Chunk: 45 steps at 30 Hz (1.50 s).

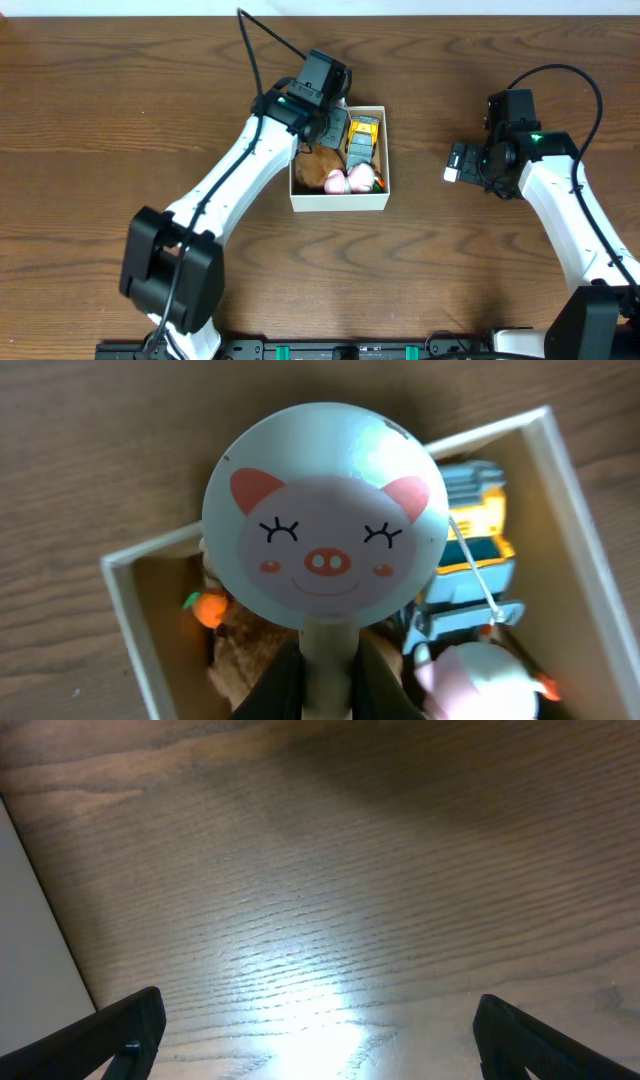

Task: Pack container
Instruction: 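Lift the rattle drum with left gripper and carry it over the box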

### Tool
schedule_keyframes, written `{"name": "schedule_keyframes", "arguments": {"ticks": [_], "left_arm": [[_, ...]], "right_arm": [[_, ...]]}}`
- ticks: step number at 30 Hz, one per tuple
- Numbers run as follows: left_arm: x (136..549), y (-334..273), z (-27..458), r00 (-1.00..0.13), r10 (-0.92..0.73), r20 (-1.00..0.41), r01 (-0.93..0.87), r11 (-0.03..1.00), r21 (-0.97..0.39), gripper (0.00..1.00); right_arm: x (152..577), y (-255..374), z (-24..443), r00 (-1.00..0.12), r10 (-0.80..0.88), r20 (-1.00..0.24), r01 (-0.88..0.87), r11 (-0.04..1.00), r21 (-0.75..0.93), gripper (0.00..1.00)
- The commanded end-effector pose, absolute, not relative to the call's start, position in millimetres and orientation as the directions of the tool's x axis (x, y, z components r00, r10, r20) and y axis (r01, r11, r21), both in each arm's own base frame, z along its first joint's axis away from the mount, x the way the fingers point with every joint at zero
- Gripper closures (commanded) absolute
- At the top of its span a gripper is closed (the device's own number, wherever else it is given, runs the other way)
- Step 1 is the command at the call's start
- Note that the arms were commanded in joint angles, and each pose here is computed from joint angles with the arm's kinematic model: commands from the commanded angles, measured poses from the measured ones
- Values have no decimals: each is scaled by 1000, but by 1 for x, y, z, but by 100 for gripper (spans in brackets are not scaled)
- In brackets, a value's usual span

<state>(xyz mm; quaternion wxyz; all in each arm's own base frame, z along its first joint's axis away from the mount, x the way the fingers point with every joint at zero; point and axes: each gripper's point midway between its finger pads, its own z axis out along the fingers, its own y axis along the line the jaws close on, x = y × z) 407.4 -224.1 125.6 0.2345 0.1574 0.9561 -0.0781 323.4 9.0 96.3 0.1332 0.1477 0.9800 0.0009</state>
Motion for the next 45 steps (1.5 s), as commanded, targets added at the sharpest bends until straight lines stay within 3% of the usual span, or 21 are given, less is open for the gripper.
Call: {"name": "schedule_keyframes", "arguments": {"ticks": [1, 4, 9, 11, 16, 23, 34, 45], "left_arm": [[409, -220, 111, -849, 282, -447, 337, 940, -47, 94], [408, -219, 106, -853, 285, -437, 337, 941, -45, 85], [408, -218, 105, -855, 284, -433, 335, 941, -44, 40], [407, -218, 105, -857, 285, -429, 335, 941, -43, 32], [405, -216, 105, -862, 286, -418, 332, 942, -42, 25], [404, -215, 106, -862, 285, -418, 332, 942, -42, 23], [415, -183, 108, -856, 287, -430, 253, 958, 134, 35], [421, -186, 110, -840, 298, -454, 264, 955, 138, 36]], "right_arm": [[323, 6, 96, -923, 284, -261, 285, 958, 34, 1], [324, 6, 96, -922, 284, -262, 285, 958, 34, 1], [324, 6, 96, -922, 284, -264, 285, 958, 35, 1], [324, 6, 96, -922, 284, -265, 285, 958, 35, 1], [324, 6, 96, -922, 284, -265, 285, 958, 35, 1], [324, 6, 96, -922, 284, -264, 285, 958, 35, 1], [324, 6, 96, -922, 284, -265, 285, 958, 35, 1], [324, 6, 96, -922, 284, -265, 285, 958, 35, 1]]}}
